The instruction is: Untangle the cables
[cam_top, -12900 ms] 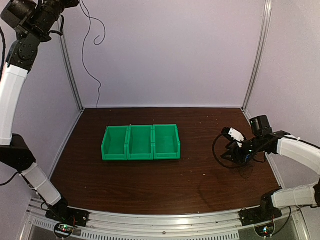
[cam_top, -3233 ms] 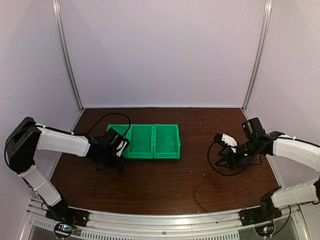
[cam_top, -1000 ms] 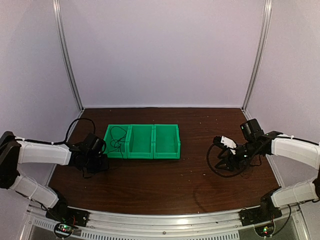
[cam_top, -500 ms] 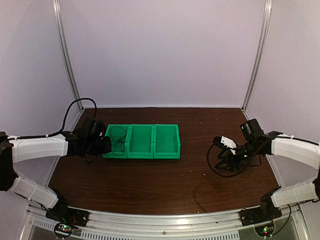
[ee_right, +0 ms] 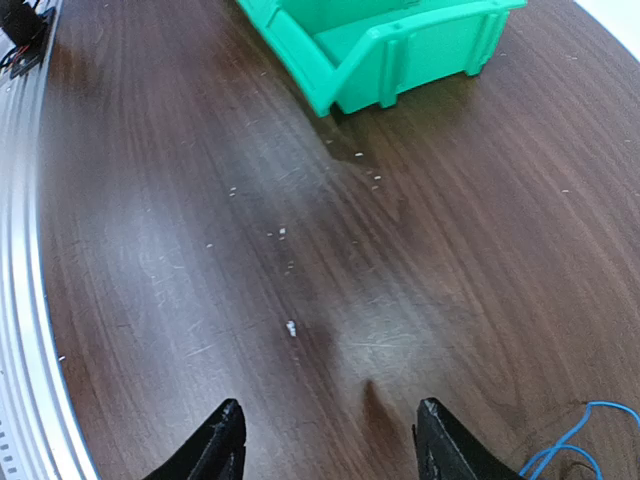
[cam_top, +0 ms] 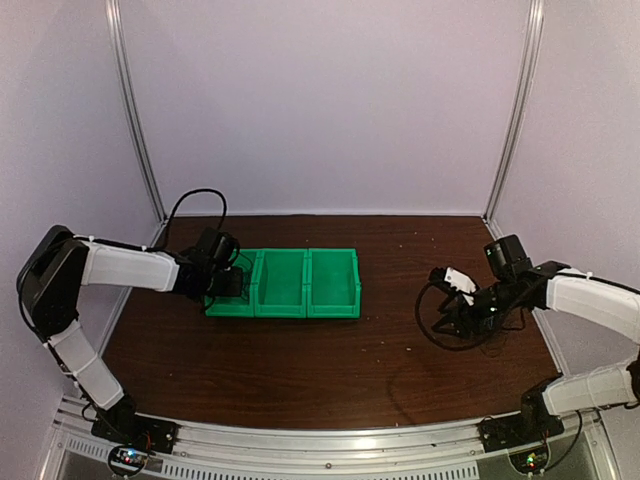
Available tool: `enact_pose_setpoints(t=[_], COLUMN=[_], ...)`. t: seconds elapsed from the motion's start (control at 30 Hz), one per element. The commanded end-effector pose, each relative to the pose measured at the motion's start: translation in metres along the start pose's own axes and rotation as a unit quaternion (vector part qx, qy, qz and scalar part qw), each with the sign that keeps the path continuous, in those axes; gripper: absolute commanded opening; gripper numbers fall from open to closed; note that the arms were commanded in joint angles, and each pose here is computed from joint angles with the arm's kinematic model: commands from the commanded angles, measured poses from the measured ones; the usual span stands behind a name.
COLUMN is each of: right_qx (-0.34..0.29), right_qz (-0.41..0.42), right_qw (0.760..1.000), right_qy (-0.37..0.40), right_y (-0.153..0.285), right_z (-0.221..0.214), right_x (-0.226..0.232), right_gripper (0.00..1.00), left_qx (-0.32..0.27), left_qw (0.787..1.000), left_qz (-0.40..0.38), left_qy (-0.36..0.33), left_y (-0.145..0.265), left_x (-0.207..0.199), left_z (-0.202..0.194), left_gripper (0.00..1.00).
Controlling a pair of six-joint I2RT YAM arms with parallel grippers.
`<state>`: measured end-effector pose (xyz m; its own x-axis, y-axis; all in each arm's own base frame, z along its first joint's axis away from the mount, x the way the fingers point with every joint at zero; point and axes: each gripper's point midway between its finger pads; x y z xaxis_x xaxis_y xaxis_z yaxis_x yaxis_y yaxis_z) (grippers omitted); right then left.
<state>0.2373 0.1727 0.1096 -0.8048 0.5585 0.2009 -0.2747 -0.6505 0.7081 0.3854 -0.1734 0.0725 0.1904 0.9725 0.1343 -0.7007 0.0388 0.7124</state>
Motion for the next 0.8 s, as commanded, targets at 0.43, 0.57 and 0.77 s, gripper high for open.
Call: enact_pose_setpoints(t=[0.43,0.57,0.77], right_qx=[0.051,0.101,0.117], right_qz=[-0.215,-0.233,-0.226], right_qw=[0.968,0.963,0.962], right_qy=[-0.120,-0.092,-0.100], right_y=[0.074,0.088,0.089], right_z=[-0.015,-0.031,-0.039], right_x=[-0.134,-0.130,-0.124], right_gripper=[0.48,0.43,0.43], left_qx=[-0.027,-0.059,-0.113], left_qw=[0.999,0.997,0.990], left_qz=[-0.011,-0.042,-0.078], left_qy=[-0.018,-0.030,-0.029], left_y=[0.071,0.096,0.126], left_x=[0.019,0.015,0.008], left_z=[0.038,0.051,0.080], left_gripper=[0.67,0.68,0.67])
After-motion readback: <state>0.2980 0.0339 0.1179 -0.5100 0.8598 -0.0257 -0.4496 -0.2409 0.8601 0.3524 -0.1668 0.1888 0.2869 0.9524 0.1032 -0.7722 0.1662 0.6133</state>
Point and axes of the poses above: each gripper's point midway between its finger pads, its own y axis back along the fingers, its own x axis along the line the jaws close on, z = x × y, and after that the axes turned 12 degrees about -y, right-handed
